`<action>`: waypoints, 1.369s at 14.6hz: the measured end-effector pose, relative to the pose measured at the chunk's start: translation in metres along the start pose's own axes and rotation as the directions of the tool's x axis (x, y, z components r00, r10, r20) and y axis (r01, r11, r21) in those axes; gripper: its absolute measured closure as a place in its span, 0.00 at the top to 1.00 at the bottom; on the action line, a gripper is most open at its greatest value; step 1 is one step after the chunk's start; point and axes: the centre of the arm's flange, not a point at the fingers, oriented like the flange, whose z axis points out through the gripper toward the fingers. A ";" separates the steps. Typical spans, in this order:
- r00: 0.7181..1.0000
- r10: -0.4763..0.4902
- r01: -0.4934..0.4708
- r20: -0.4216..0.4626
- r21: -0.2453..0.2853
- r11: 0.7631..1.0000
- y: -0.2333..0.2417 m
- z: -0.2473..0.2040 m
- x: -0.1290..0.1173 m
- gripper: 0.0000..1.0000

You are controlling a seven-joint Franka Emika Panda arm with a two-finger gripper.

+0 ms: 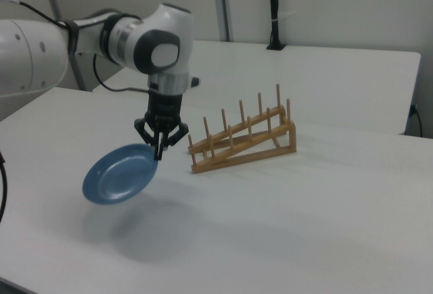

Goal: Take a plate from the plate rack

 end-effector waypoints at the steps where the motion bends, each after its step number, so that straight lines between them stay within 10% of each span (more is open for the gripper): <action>1: 1.000 -0.024 0.024 0.018 0.018 1.000 0.002 0.013 0.004 0.04; 11: 0.987 -0.099 0.079 0.125 0.155 0.985 0.035 0.119 0.026 0.05; 20: 0.996 0.083 -0.083 -0.021 -0.023 0.996 0.005 -0.008 0.018 0.96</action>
